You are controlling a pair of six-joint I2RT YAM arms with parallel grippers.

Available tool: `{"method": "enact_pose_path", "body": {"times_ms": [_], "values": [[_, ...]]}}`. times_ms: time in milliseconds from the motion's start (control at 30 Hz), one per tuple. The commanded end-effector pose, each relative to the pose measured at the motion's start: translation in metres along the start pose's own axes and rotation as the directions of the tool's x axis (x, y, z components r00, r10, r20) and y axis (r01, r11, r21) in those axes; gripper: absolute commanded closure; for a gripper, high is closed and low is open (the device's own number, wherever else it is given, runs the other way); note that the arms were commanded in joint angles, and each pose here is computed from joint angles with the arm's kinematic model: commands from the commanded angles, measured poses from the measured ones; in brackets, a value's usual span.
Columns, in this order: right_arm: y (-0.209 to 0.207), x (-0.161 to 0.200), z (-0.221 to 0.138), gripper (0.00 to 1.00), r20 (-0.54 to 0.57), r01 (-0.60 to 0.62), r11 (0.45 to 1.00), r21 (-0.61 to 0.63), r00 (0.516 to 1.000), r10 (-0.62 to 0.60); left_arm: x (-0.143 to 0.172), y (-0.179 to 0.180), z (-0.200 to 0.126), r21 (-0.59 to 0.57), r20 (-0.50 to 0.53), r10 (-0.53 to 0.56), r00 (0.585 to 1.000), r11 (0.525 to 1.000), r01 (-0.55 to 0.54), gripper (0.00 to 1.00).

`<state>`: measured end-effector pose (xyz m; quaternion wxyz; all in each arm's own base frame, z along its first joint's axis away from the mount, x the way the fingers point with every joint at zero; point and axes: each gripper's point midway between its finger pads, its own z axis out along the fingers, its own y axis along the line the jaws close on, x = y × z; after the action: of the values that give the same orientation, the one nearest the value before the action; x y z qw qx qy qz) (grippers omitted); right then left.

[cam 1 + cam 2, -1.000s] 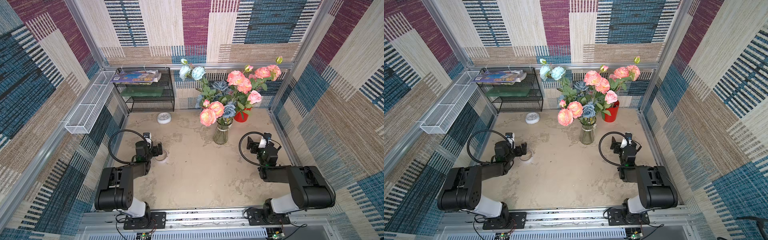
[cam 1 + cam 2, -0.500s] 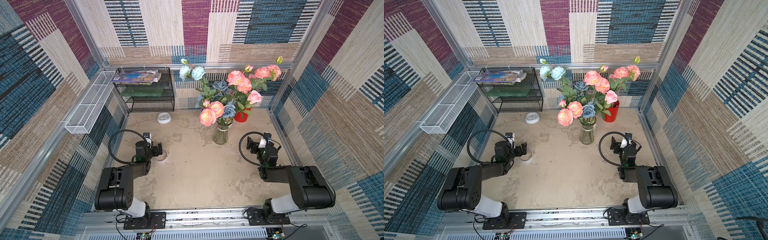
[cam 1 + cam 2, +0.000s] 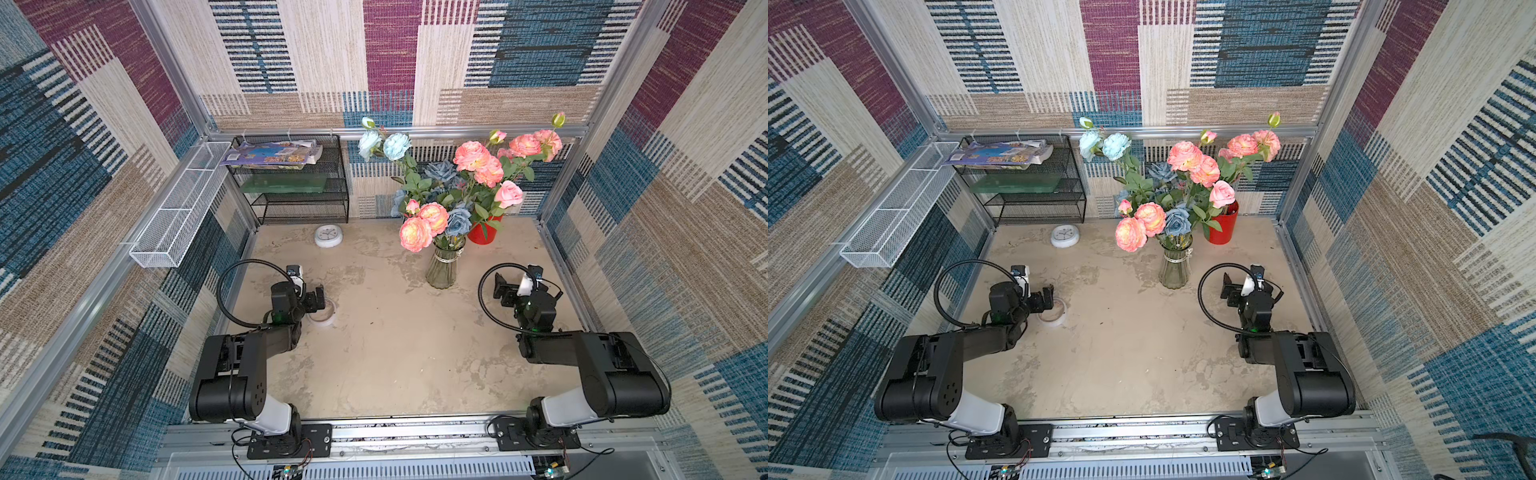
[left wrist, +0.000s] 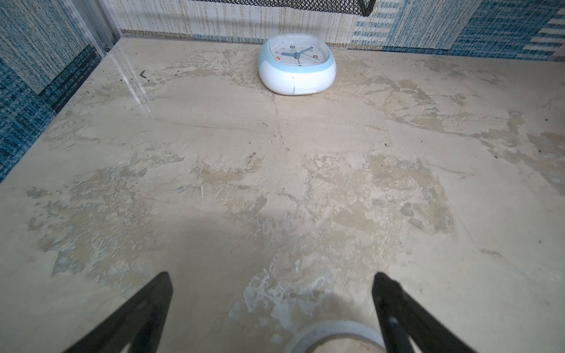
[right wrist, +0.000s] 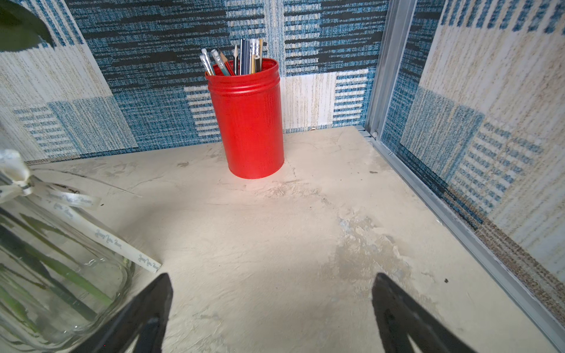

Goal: Pick out pink flowers from the vase
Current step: Pick up the flower from the vase.

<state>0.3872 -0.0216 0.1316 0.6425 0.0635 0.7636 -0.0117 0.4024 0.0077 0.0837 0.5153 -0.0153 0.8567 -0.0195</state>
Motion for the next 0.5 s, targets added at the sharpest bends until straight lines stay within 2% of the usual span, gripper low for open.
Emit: {"method": "enact_pose_path", "body": {"times_ms": [0, 33, 100, 167, 233, 300, 367, 467], "values": [[0.005, -0.009, 0.004, 0.04, 0.005, 0.011, 1.000, -0.024, 1.000, -0.010, -0.005, 0.000, -0.001, -0.006, 0.018, 0.036, 0.999, 0.999, -0.036, 0.00], [0.004, -0.012, 0.008, 0.04, -0.004, 0.016, 1.000, -0.008, 1.000, -0.016, -0.012, 0.000, -0.001, -0.012, 0.031, 0.036, 0.999, 0.999, -0.035, 0.00], [-0.006, -0.021, 0.029, 0.04, -0.104, 0.000, 0.996, 0.090, 0.994, 0.010, -0.018, 0.001, -0.002, -0.019, -0.050, 0.029, 0.998, 0.999, -0.030, 0.01], [-0.012, -0.027, 0.048, 0.04, -0.175, -0.022, 0.989, 0.145, 0.983, 0.048, -0.029, 0.000, -0.006, -0.021, -0.076, 0.037, 0.996, 0.999, -0.039, 0.02], [-0.010, -0.030, 0.063, 0.04, -0.238, -0.072, 0.990, 0.118, 0.966, 0.098, -0.043, -0.002, -0.015, -0.047, -0.048, 0.047, 0.998, 0.998, -0.050, 0.02], [-0.009, -0.031, 0.072, 0.04, -0.291, -0.125, 0.986, 0.114, 0.944, 0.153, -0.064, -0.002, -0.028, -0.084, 0.007, 0.016, 1.000, 0.996, -0.015, 0.02], [-0.006, -0.035, 0.070, 0.04, -0.300, -0.175, 0.981, 0.083, 0.934, 0.192, -0.080, -0.006, -0.040, -0.077, 0.025, -0.012, 1.000, 0.997, 0.014, 0.01], [0.004, -0.052, 0.053, 0.04, -0.249, -0.266, 0.964, 0.000, 0.934, 0.258, -0.095, -0.017, -0.057, -0.036, 0.041, -0.069, 0.997, 0.997, 0.071, 0.00]]}}
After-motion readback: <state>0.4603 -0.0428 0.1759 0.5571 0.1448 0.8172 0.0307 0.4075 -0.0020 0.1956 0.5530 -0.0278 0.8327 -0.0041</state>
